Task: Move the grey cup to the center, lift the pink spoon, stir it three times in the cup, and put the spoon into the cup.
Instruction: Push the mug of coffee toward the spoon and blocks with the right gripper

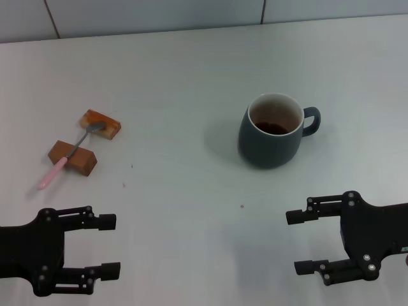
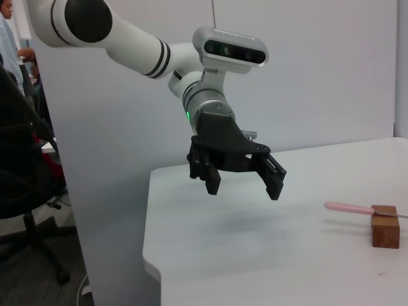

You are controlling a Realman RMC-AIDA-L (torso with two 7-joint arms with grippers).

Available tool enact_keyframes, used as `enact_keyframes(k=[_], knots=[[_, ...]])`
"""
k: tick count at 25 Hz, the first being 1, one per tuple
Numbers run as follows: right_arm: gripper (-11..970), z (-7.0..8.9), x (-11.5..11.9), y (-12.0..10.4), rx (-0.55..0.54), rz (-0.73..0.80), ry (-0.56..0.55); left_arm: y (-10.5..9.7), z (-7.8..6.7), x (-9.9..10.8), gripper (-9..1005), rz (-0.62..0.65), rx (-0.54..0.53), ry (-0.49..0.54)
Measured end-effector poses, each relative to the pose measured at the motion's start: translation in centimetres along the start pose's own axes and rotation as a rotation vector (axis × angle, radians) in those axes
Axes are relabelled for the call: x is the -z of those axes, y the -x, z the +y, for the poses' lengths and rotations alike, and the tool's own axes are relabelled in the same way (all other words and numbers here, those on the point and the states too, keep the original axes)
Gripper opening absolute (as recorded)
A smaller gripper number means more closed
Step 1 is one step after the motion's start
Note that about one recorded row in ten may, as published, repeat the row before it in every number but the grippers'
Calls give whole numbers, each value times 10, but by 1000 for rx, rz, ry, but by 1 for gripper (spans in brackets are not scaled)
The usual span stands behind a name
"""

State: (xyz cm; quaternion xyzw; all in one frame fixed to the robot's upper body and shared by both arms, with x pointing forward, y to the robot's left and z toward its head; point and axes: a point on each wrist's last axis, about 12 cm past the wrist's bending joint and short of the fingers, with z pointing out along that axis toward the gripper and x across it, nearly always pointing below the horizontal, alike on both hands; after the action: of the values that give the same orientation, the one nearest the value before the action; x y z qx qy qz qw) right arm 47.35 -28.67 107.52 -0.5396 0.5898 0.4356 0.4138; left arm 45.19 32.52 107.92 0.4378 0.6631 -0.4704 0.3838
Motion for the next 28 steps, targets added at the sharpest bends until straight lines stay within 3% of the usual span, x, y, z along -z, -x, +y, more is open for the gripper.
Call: enact_keyframes(k=[22, 28], knots=[[641, 2, 4, 5, 22, -10, 9, 0, 0, -2, 786, 20, -10, -20], [467, 2, 5, 7, 28, -22, 13, 0, 0, -1, 786, 20, -7, -18]])
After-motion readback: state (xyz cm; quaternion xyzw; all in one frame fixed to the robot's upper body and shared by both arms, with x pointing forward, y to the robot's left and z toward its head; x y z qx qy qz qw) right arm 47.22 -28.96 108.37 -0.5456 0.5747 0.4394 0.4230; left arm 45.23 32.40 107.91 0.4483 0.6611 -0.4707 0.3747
